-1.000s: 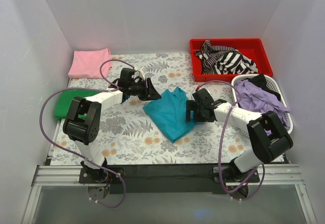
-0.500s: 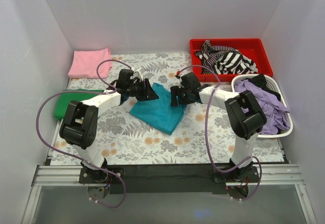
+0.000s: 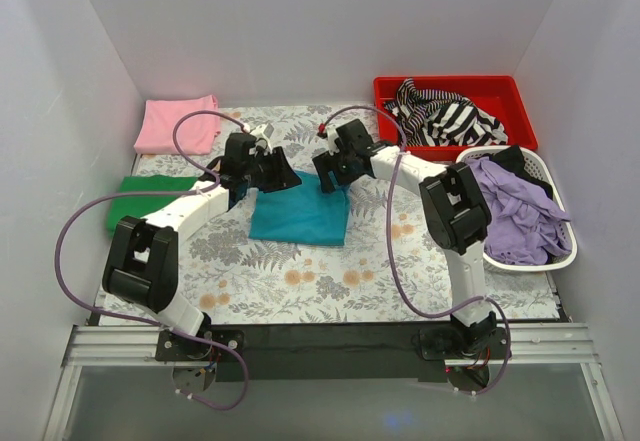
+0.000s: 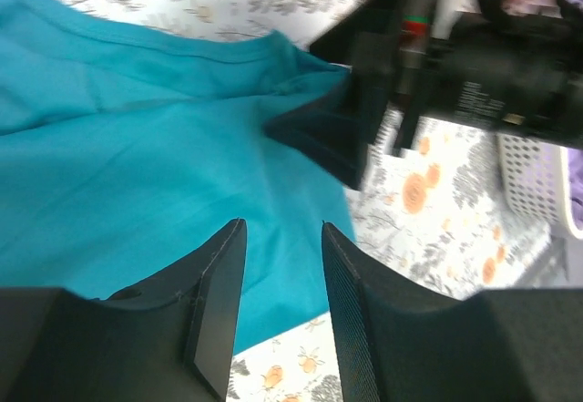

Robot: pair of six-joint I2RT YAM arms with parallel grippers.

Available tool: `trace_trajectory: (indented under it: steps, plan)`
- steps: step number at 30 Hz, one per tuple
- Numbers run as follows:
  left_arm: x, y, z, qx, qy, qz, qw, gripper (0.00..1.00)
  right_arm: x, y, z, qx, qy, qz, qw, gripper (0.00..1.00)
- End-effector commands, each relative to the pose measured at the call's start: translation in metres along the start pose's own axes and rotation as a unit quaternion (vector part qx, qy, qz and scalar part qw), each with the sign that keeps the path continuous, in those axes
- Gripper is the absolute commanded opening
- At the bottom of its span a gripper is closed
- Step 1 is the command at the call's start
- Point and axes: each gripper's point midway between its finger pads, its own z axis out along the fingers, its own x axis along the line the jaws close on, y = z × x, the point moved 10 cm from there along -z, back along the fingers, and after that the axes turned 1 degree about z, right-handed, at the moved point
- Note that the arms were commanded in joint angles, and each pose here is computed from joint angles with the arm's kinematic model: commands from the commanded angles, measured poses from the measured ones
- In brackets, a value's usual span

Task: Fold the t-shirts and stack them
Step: Fold the tshirt

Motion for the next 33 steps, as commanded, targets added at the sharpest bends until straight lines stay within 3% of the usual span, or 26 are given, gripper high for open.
trace_trajectory:
  steps: [1, 5, 7, 13, 21, 27, 33]
  plan:
    - [0.007, 0.013, -0.004, -0.039, 0.076, 0.004, 0.996, 0.39, 0.000, 0.034, -0.046, -0.053, -0.044, -0.031, 0.997, 0.89]
    - [0.028, 0.023, -0.001, -0.061, 0.126, -0.019, 0.990, 0.40, 0.000, 0.040, -0.066, -0.076, -0.061, -0.035, 0.995, 0.90]
    - [0.037, 0.025, 0.005, -0.051, 0.115, -0.027, 0.992, 0.40, 0.001, 0.039, -0.068, -0.076, -0.056, -0.036, 0.995, 0.90]
    - [0.063, 0.035, 0.019, -0.021, 0.100, -0.040, 0.994, 0.40, 0.002, 0.018, -0.057, -0.042, -0.020, -0.037, 0.998, 0.87]
    - [0.075, 0.051, 0.033, 0.016, 0.089, -0.009, 0.996, 0.39, 0.004, -0.008, -0.041, -0.002, 0.023, -0.036, 0.999, 0.83]
    - [0.087, 0.052, 0.023, 0.024, 0.170, 0.032, 0.985, 0.39, 0.008, -0.010, -0.041, -0.001, 0.051, -0.034, 0.998, 0.83]
    - [0.102, 0.045, 0.023, 0.081, 0.224, 0.064, 0.969, 0.40, 0.009, -0.010, -0.041, 0.000, 0.056, -0.038, 0.998, 0.83]
